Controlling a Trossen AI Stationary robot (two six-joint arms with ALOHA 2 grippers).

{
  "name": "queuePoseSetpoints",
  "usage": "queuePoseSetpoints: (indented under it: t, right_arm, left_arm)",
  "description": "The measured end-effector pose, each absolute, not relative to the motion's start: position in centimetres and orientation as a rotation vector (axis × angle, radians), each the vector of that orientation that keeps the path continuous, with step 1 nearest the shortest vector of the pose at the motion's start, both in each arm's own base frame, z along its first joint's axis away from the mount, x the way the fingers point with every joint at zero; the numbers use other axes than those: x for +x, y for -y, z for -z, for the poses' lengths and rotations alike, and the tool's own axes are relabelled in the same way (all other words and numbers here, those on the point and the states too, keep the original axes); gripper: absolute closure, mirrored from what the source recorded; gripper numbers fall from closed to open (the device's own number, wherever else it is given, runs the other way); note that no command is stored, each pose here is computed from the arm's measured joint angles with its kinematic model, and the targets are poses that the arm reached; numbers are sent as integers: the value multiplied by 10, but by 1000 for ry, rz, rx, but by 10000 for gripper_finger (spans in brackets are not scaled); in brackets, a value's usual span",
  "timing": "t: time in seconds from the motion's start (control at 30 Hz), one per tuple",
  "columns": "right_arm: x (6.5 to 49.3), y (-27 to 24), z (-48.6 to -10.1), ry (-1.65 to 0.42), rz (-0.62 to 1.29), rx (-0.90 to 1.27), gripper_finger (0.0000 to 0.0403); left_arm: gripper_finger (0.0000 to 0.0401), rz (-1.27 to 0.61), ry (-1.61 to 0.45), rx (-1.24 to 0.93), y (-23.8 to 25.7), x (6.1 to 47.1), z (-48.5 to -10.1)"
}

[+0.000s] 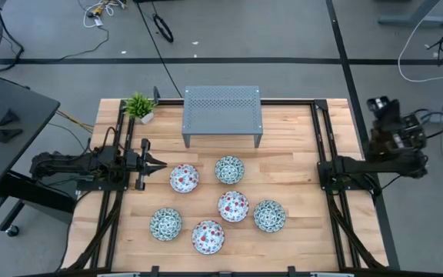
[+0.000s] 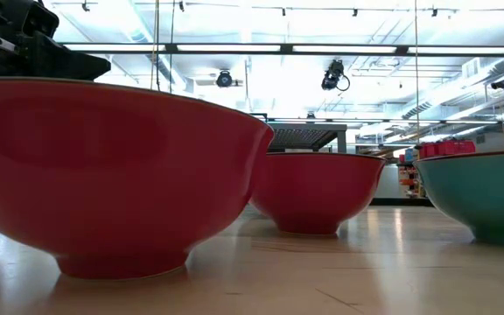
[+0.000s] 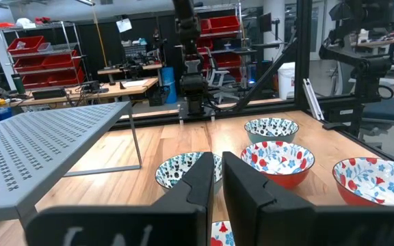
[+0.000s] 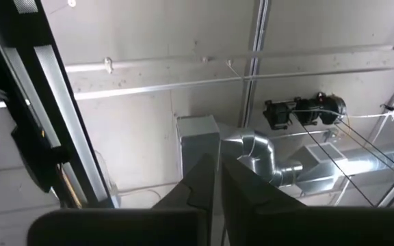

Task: Pick & Place Mini bowls
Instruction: Put the bottom right blue and white patterned bowl on the shelf

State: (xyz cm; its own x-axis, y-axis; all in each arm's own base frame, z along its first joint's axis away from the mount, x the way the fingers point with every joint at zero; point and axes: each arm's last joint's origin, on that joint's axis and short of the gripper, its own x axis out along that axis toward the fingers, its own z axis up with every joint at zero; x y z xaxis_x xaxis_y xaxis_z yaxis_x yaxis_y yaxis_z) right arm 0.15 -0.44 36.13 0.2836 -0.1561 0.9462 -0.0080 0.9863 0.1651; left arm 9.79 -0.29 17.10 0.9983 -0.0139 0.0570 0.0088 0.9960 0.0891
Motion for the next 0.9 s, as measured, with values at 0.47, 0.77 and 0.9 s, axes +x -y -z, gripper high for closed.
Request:
queuePoseSetpoints:
  t: [0.47,0.77,0.9]
  right_arm:
    - [-9,4,-460,1182,63,204,398]
    - [-3,4,-514,1135,64,209,398]
    - [3,4,-536,1098,68,206,400]
  left_arm:
    - [364,11,58,89,3,98,-171]
    - [364,11,58,89,3,98,-171]
    - [364,11,58,89,3,98,-171]
